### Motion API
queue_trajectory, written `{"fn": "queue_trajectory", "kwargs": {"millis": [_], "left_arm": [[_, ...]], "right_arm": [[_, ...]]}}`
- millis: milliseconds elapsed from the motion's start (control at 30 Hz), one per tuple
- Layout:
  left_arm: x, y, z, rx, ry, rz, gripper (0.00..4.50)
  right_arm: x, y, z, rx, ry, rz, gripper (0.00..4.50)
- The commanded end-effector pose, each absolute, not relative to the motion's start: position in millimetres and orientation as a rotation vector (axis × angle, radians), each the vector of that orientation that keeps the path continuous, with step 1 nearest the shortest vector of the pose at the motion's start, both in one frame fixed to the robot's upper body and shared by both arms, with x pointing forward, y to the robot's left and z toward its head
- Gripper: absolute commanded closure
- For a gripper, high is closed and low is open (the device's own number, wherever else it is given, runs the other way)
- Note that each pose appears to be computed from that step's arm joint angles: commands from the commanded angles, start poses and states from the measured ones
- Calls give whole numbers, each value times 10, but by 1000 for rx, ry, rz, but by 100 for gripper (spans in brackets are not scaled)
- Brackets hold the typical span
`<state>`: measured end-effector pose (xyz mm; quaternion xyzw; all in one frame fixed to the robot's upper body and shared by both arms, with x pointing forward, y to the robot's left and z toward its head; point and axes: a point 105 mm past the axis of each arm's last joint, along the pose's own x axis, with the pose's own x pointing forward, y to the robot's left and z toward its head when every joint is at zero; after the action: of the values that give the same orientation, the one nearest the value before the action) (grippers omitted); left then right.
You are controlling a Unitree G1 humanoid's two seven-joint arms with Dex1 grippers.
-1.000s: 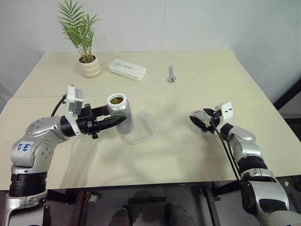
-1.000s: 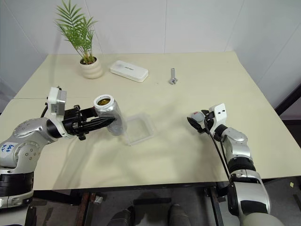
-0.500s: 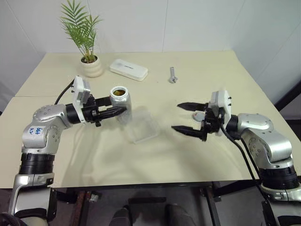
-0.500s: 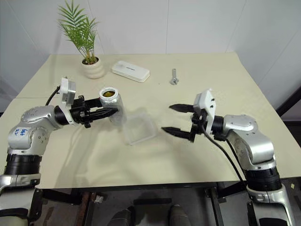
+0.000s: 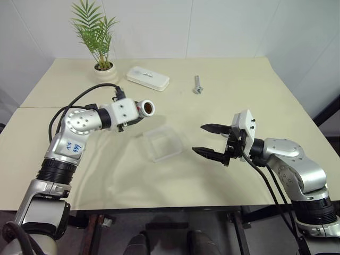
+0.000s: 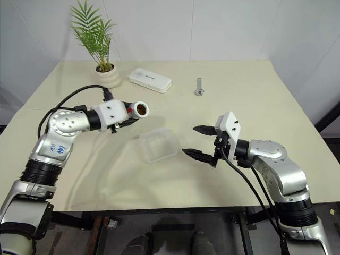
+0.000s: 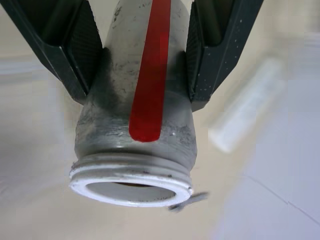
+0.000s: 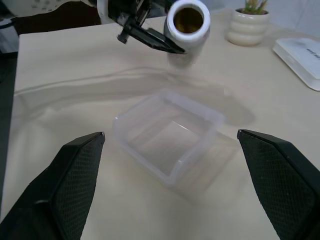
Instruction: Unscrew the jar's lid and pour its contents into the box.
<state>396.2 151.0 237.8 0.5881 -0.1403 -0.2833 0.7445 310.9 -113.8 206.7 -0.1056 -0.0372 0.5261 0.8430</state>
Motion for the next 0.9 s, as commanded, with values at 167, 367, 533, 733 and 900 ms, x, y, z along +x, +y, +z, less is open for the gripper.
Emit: {"fn": "queue_trajectory", "kwargs": {"millis": [167,367,533,733,900], "left_arm": [[3836,1413,2602,1954,-787,-351,263],[3798,1308,2578,2169,-997,-187,263],[3790,1171,2419,2249,-1024,-206,263],[3758,1126,2375,2207,-1000,-246,263],[3733,1203,2465,2161,-973,-237,263]], "right_arm": [[3141,-1197,2130,-216,-128,1057,2],[3173,-1182,2127,-190,-143,1038,2],[3174,-1152,2108,-163,-152,1029,2],[3164,-1116,2089,-141,-160,1029,2],[3154,-1125,2057,-134,-157,1026,2]]}}
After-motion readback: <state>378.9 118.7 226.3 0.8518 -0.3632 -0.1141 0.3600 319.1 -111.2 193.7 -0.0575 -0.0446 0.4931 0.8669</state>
